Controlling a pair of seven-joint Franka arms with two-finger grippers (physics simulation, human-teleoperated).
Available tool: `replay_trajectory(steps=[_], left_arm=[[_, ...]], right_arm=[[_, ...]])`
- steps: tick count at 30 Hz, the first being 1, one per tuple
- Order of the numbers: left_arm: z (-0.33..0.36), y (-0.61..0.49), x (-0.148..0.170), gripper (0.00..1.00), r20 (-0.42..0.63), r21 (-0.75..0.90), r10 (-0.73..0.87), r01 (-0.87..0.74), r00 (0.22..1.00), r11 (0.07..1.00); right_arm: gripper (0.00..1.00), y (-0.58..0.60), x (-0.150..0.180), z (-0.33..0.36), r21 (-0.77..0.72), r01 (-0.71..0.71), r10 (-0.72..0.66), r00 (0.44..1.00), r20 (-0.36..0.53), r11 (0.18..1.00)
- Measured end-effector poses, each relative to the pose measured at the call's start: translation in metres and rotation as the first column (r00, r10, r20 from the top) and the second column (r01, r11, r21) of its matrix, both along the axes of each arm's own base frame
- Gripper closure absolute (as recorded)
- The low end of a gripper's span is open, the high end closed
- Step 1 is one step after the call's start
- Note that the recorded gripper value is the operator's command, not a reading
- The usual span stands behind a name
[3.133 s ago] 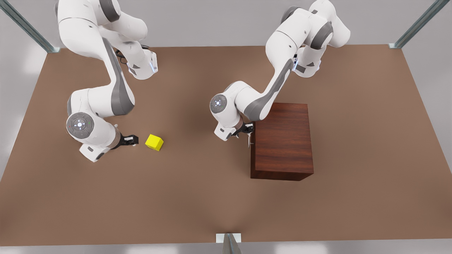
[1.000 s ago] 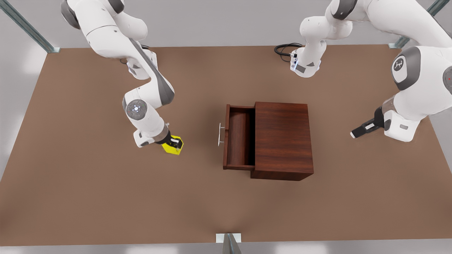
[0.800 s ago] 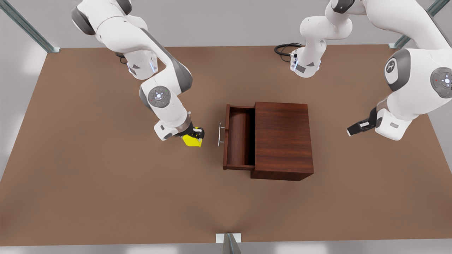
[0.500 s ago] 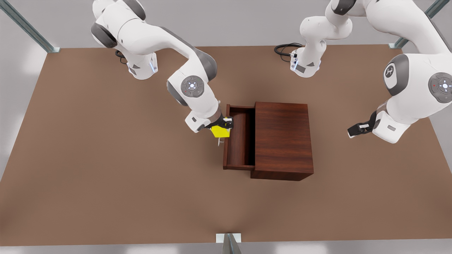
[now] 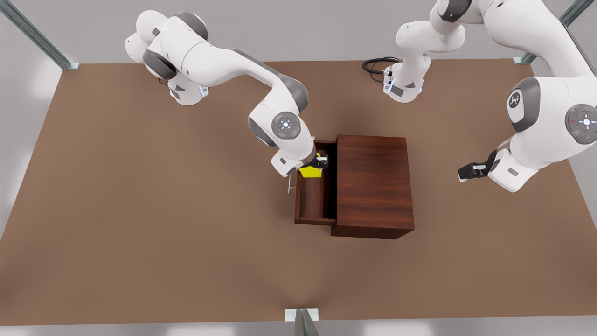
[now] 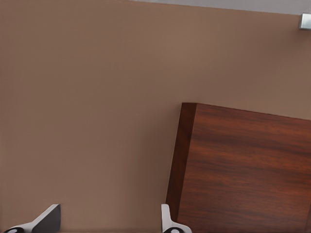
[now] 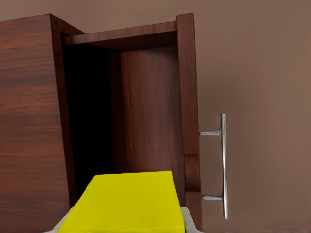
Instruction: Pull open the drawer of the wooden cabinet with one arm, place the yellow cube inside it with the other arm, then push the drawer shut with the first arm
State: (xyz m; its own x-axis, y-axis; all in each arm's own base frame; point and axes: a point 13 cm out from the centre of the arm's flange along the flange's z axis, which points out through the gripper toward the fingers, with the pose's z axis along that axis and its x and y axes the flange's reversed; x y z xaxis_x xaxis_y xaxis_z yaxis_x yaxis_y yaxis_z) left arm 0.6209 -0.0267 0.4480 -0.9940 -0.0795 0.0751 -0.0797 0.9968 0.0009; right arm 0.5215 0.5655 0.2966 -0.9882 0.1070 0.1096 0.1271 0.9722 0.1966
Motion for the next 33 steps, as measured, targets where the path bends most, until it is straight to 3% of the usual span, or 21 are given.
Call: replay_trajectory(steps=[3, 4, 5, 8, 11, 14, 16, 17, 18, 19, 20, 25, 29, 33], left_arm=[[0.0, 0.0, 0.0, 0.0, -0.001, -0.001, -0.013, 0.013, 1.0, 1.0], [-0.001, 0.0, 0.0, 0.0, -0.001, -0.001, -0.017, 0.017, 1.0, 1.0], [-0.001, 0.0, 0.0, 0.0, -0.002, -0.002, -0.021, 0.021, 1.0, 1.0], [-0.001, -0.003, 0.0, 0.0, -0.002, -0.002, -0.035, 0.035, 0.999, 0.999], [-0.001, -0.009, 0.0, 0.0, -0.001, -0.006, -0.047, 0.047, 0.999, 0.999], [-0.006, -0.08, -0.006, 0.0, -0.008, -0.053, -0.102, 0.101, 0.995, 0.993], [-0.016, -0.171, -0.021, 0.01, -0.015, -0.08, -0.162, 0.16, 0.987, 0.984], [-0.023, -0.213, -0.03, 0.22, -0.015, -0.086, -0.172, 0.17, 0.985, 0.982], [-0.031, -0.251, -0.039, 0.53, -0.015, -0.089, -0.168, 0.166, 0.986, 0.982], [-0.04, -0.28, -0.046, 0.72, -0.016, -0.089, -0.141, 0.139, 0.99, 0.986], [-0.05, -0.308, -0.052, 0.79, -0.016, -0.088, -0.102, 0.1, 0.995, 0.991], [-0.114, -0.396, -0.042, 0.79, 0.006, -0.12, 0.285, -0.282, 0.959, 0.952], [-0.139, -0.455, -0.026, 0.79, -0.071, -0.245, 0.609, -0.606, 0.79, 0.757], [-0.147, -0.512, -0.025, 0.79, -0.186, -0.317, 0.785, -0.792, 0.591, 0.521]], right_arm=[[0.38, 0.006, -0.01, -0.019, -0.022, -0.015, 0.014, 1.0, -0.016, 1.0], [0.12, 0.01, -0.014, -0.025, -0.027, -0.022, 0.021, 1.0, -0.018, 0.999], [0.0, 0.012, -0.015, -0.028, -0.03, -0.025, 0.025, 1.0, -0.016, 0.999], [0.0, 0.006, -0.007, -0.021, -0.028, -0.015, 0.015, 1.0, 0.001, 0.999], [0.0, -0.042, 0.035, 0.072, 0.013, 0.06, -0.061, 0.993, 0.102, 0.998], [0.0, -0.193, 0.098, 0.177, -0.029, 0.231, -0.219, 0.951, 0.219, 0.973], [0.0, -0.324, 0.107, 0.203, -0.13, 0.358, -0.32, 0.915, 0.245, 0.925], [0.0, -0.379, 0.099, 0.198, -0.173, 0.399, -0.359, 0.906, 0.224, 0.9], [0.0, -0.421, 0.102, 0.197, -0.186, 0.426, -0.386, 0.897, 0.215, 0.886], [0.0, -0.448, 0.108, 0.195, -0.193, 0.432, -0.394, 0.896, 0.206, 0.881], [0.0, -0.46, 0.109, 0.193, -0.2, 0.418, -0.381, 0.903, 0.197, 0.886], [0.0, -0.46, 0.106, 0.177, -0.222, 0.271, -0.242, 0.959, 0.15, 0.937], [0.0, -0.464, 0.105, 0.172, -0.229, 0.182, -0.155, 0.979, 0.132, 0.956], [0.0, -0.473, 0.106, 0.167, -0.234, 0.118, -0.092, 0.989, 0.117, 0.965]])
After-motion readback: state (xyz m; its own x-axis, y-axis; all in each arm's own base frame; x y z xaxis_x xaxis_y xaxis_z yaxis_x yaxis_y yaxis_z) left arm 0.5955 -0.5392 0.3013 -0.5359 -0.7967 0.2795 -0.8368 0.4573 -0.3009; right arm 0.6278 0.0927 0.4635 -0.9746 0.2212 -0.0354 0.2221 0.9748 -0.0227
